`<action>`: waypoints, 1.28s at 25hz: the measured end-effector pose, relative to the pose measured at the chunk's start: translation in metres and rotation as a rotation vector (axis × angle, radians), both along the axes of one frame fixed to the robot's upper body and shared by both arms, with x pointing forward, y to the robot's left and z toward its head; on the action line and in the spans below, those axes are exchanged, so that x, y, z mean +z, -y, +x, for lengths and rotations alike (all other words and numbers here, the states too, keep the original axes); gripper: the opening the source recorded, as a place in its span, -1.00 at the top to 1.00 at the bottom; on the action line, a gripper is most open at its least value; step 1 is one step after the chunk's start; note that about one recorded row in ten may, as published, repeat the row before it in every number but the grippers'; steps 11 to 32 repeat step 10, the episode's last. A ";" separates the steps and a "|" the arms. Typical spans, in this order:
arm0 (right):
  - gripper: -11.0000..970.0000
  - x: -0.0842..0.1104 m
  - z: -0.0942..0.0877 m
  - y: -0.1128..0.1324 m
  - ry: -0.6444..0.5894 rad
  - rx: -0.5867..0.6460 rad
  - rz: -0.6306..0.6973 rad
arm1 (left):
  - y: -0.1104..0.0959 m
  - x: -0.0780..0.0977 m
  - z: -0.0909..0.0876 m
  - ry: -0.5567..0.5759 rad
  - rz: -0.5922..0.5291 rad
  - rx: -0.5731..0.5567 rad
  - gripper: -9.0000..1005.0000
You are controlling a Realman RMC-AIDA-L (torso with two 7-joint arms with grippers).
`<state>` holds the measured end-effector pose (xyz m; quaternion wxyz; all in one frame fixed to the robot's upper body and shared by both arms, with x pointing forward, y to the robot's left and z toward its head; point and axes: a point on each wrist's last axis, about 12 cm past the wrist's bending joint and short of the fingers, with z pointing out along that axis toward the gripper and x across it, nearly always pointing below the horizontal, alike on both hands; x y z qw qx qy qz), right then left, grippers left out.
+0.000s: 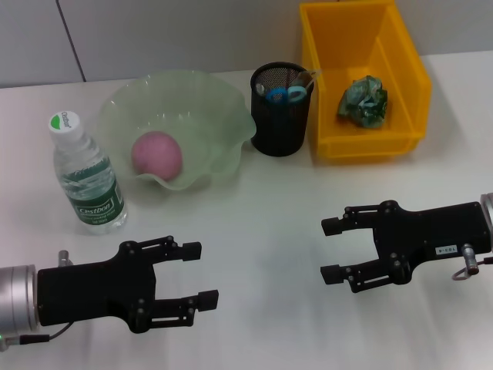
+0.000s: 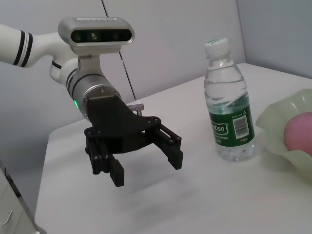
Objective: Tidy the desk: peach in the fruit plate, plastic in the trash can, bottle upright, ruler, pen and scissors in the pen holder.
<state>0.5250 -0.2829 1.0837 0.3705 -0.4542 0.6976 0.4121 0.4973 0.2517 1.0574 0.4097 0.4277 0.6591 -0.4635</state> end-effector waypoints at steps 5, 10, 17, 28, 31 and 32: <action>-0.68 0.000 0.000 0.000 -0.001 -0.001 0.002 | -0.001 0.000 0.000 0.001 0.000 0.001 -0.58; -0.68 0.000 0.000 -0.001 -0.003 0.000 0.005 | -0.001 0.000 0.000 0.001 0.001 0.000 -0.58; -0.68 0.000 0.000 -0.001 -0.003 0.000 0.005 | -0.001 0.000 0.000 0.001 0.001 0.000 -0.58; -0.68 0.000 0.000 -0.001 -0.003 0.000 0.005 | -0.001 0.000 0.000 0.001 0.001 0.000 -0.58; -0.68 0.000 0.000 -0.001 -0.003 0.000 0.005 | -0.001 0.000 0.000 0.001 0.001 0.000 -0.58; -0.68 0.000 0.000 -0.001 -0.003 0.000 0.005 | -0.001 0.000 0.000 0.001 0.001 0.000 -0.58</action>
